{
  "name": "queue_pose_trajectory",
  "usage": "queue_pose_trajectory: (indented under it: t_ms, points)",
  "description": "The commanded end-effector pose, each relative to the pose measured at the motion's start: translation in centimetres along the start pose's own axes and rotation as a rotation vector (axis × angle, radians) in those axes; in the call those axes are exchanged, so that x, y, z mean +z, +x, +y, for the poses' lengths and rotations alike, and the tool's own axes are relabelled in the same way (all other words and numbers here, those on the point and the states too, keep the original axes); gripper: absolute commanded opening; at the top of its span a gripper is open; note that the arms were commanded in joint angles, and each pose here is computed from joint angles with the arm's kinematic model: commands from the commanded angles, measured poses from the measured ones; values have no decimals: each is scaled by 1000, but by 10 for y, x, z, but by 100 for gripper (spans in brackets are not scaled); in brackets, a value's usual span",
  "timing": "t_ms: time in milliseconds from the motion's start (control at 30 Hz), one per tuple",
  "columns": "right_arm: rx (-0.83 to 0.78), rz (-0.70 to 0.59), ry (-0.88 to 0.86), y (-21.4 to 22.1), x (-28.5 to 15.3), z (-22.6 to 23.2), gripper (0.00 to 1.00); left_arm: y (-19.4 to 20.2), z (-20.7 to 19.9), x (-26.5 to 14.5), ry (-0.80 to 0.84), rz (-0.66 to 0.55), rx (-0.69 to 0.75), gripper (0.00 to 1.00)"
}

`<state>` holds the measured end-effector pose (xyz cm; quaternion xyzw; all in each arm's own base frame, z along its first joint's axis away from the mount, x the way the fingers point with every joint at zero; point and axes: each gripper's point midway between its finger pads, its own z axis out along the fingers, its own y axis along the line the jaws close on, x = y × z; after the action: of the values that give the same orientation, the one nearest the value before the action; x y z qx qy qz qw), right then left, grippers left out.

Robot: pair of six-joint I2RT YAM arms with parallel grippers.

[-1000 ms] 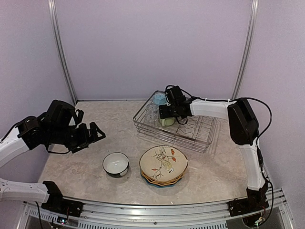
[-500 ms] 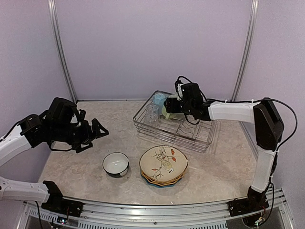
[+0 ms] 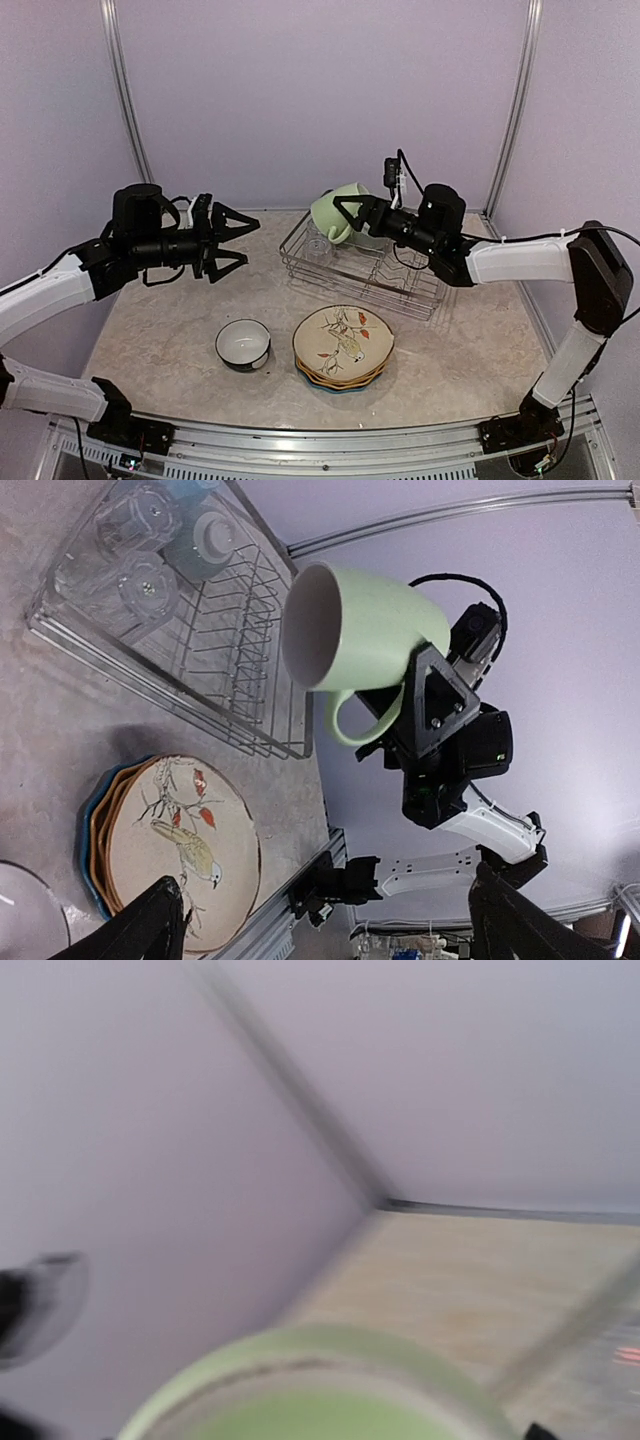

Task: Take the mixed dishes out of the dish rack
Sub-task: Pass from the right arm to the left

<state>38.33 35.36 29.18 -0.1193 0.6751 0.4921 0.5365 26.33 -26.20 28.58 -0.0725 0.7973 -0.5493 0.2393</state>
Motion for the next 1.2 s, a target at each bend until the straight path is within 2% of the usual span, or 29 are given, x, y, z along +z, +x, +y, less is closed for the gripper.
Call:
queue_pose_trajectory:
  t_ms: [0, 167, 333, 433, 633, 933, 1033, 1167]
  points:
    - [63, -123, -386, -24, -10, 101, 0, -6, -59, 20, 284, 39, 98, 93]
    - [125, -87, -497, -5, -2, 130, 0, -7, -69, 36, 306, 53, 149, 92]
    - [181, -56, -566, 13, 10, 143, 0, -6, -84, 26, 363, 10, 210, 91]
    - [209, -54, -603, 17, 12, 147, 0, -1, -86, 22, 363, 5, 217, 86]
    - [231, -47, -620, 22, 15, 149, 0, 4, -86, 20, 395, 14, 172, 62]
    - [246, -41, -670, 24, 14, 158, 0, 2, -91, 22, 406, 43, 123, 36]
    - [253, -35, -669, 26, 15, 157, 0, 0, -90, 21, 398, 44, 118, 19]
    - [259, -35, -664, 29, 16, 155, 14, 0, -88, 21, 361, 44, 124, 1]
